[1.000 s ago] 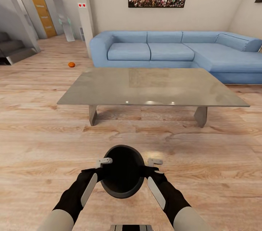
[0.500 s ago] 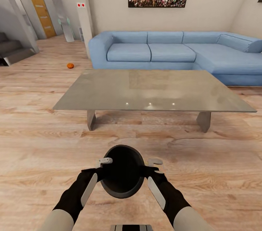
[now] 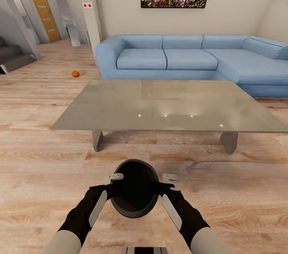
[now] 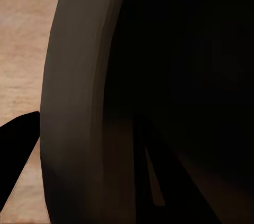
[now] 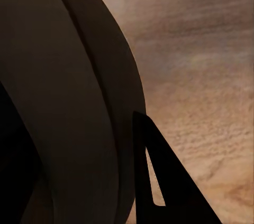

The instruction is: Place each of the two pumpkins and all three candles from the living room inside a cabinet in the living room (use any cabinet), then make sure every cabinet is closed, and position the cauldron so it is next to a table in the living room.

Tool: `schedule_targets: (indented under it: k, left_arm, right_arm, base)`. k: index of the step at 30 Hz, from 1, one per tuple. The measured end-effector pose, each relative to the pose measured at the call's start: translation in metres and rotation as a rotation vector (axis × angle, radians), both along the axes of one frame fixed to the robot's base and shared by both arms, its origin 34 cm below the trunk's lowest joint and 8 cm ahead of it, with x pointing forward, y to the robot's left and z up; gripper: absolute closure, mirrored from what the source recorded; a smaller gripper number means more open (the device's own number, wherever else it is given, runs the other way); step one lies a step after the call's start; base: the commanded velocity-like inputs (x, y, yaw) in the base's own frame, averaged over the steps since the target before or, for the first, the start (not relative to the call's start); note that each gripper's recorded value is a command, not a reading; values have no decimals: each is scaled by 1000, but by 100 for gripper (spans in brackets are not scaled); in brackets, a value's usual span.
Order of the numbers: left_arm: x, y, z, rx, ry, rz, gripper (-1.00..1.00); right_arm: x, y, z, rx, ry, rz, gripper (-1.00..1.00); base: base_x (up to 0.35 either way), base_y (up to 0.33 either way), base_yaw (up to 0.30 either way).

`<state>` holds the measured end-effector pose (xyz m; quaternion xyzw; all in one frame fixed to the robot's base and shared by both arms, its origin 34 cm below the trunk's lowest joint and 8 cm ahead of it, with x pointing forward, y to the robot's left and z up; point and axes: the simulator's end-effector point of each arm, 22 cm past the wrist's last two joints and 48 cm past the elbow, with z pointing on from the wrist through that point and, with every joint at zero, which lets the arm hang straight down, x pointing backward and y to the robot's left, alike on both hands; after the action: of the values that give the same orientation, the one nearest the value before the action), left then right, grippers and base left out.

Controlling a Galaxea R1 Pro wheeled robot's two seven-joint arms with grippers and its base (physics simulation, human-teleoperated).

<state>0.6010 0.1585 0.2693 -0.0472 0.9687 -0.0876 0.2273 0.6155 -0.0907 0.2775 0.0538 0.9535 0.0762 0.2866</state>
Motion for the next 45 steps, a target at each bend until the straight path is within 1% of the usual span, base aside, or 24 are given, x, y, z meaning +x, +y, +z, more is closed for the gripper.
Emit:
schedule_targets:
  k: [21,45]
  left_arm:
    - [0,0,0,0,0,0,100]
    - [0,0,0,-1,0,1,100]
  right_arm:
    - [0,0,0,0,0,0,100]
    - [0,0,0,0,0,0,100]
  base:
    - [206,0,0]
    - [71,0,0]
